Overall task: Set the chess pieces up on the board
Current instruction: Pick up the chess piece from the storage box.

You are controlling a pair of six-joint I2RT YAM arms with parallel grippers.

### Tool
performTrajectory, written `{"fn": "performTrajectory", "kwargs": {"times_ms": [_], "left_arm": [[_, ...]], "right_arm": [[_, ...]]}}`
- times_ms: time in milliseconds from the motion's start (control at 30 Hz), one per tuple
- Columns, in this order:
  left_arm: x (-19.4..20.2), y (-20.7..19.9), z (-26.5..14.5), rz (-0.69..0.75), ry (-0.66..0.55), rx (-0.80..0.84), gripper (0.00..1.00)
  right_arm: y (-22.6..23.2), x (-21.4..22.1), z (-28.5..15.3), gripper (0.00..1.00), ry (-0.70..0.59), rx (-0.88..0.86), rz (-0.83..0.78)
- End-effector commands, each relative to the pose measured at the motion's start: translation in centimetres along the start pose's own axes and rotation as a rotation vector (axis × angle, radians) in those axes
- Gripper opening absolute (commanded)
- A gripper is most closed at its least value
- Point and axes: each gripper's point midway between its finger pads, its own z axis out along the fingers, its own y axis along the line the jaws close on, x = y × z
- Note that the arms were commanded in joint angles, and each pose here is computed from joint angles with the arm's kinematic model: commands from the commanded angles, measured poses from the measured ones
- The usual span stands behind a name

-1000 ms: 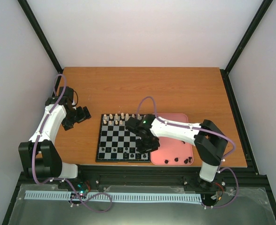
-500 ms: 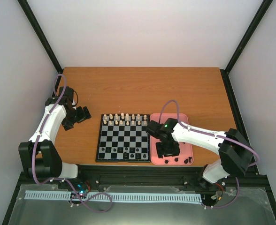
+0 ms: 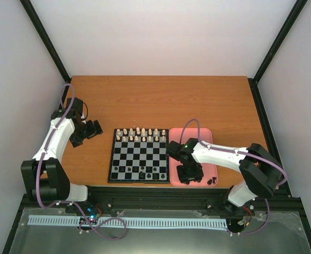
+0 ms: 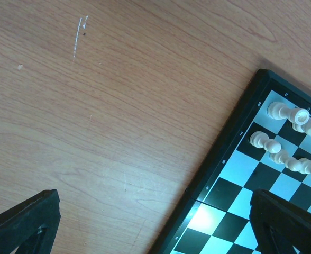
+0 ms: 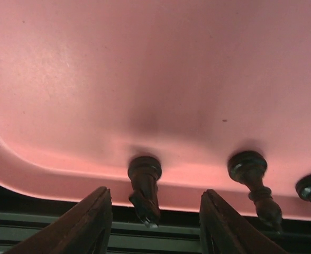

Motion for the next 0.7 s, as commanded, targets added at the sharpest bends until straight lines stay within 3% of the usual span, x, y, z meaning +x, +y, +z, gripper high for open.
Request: {"fn": "performTrajectory", "kwargs": {"times_ms": [0, 667], "left_arm": [[-0.4, -0.5, -0.6, 0.014, -0.019, 0.016, 1.00], [-0.1, -0.3, -0.1, 0.016, -0.007, 0.006, 1.00]], "right_arm": [[0.5, -0.7, 0.7, 0.45, 0.000, -0.012, -0.008], [0.3, -0.4, 1.8, 0.18, 0.039, -0.004, 0.013]]}}
